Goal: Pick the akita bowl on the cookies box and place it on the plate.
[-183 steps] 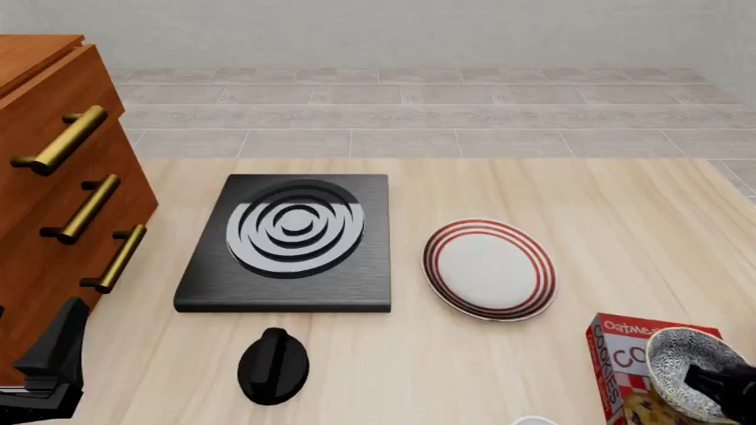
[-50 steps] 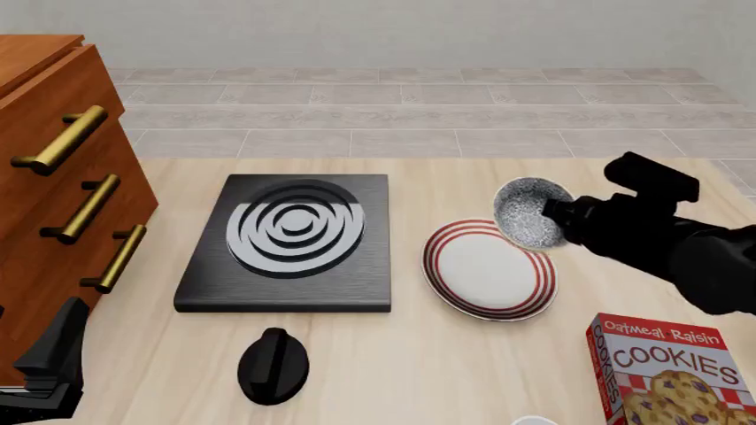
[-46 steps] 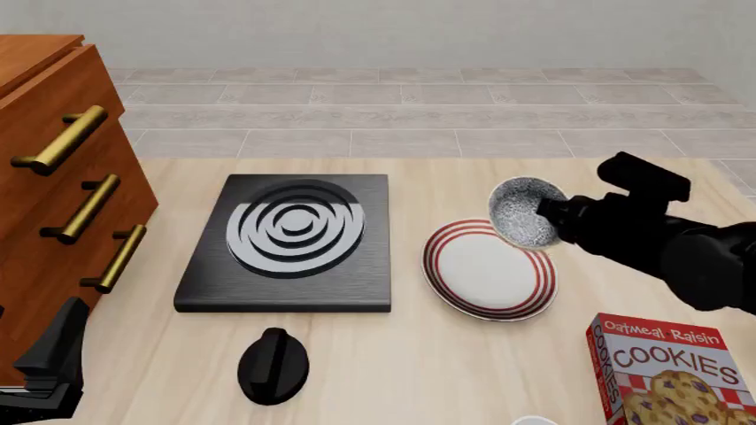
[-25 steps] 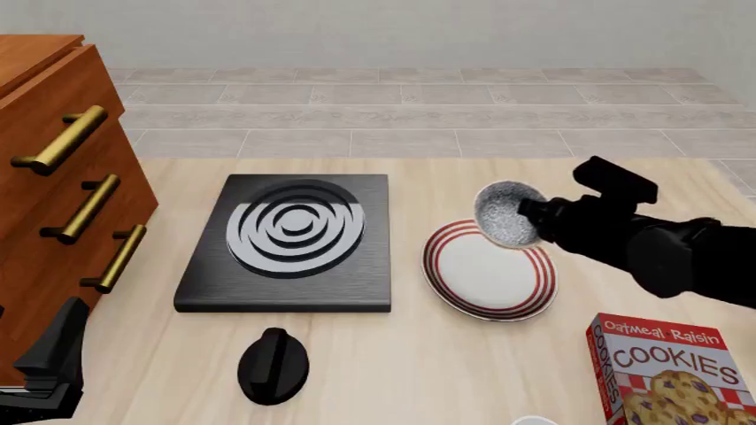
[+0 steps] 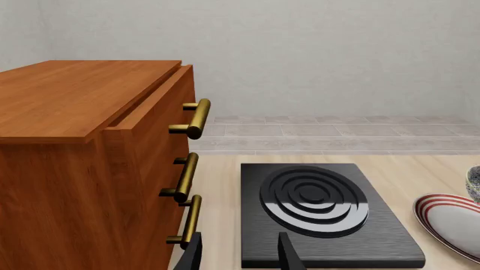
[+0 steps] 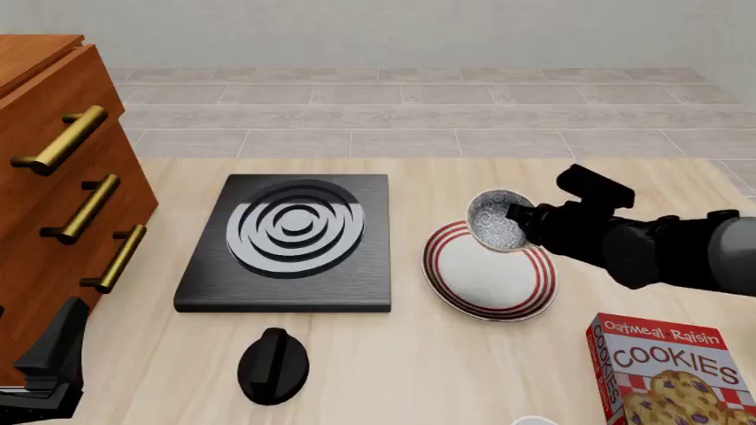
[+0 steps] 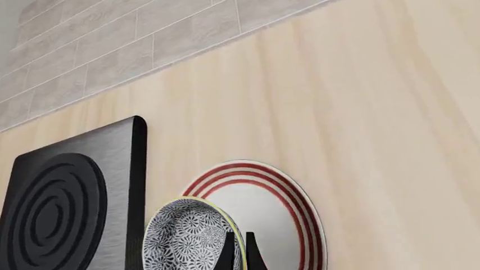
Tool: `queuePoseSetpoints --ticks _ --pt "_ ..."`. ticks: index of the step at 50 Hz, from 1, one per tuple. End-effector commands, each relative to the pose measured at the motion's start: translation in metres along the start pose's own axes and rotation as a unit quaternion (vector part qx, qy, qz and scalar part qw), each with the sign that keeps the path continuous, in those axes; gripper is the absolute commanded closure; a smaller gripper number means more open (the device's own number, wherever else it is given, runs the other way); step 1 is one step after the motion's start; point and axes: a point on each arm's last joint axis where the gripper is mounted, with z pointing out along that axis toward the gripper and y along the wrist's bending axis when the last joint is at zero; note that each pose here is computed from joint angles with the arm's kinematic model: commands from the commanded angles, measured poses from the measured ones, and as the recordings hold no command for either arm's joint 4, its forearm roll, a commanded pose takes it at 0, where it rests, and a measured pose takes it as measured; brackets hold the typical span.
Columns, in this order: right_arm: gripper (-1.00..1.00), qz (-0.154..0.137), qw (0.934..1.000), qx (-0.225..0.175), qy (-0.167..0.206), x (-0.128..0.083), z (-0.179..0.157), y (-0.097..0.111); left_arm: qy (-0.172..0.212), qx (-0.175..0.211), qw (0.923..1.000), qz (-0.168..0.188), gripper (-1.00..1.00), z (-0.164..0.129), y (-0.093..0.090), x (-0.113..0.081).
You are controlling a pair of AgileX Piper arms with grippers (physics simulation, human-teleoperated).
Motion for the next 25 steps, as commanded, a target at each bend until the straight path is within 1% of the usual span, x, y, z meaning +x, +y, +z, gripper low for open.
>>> queuePoseSetpoints --ticks 1,25 --pt "1.00 0.011 0.9999 0.006 0.003 0.001 0.013 -0.003 0.000 0.000 1.0000 0.000 -1.00 0.000 0.000 0.000" --pt "1.00 0.011 0.9996 0.019 0.014 0.011 0.026 -0.015 0.000 0.000 1.0000 0.000 -1.00 0.000 0.000 0.000"
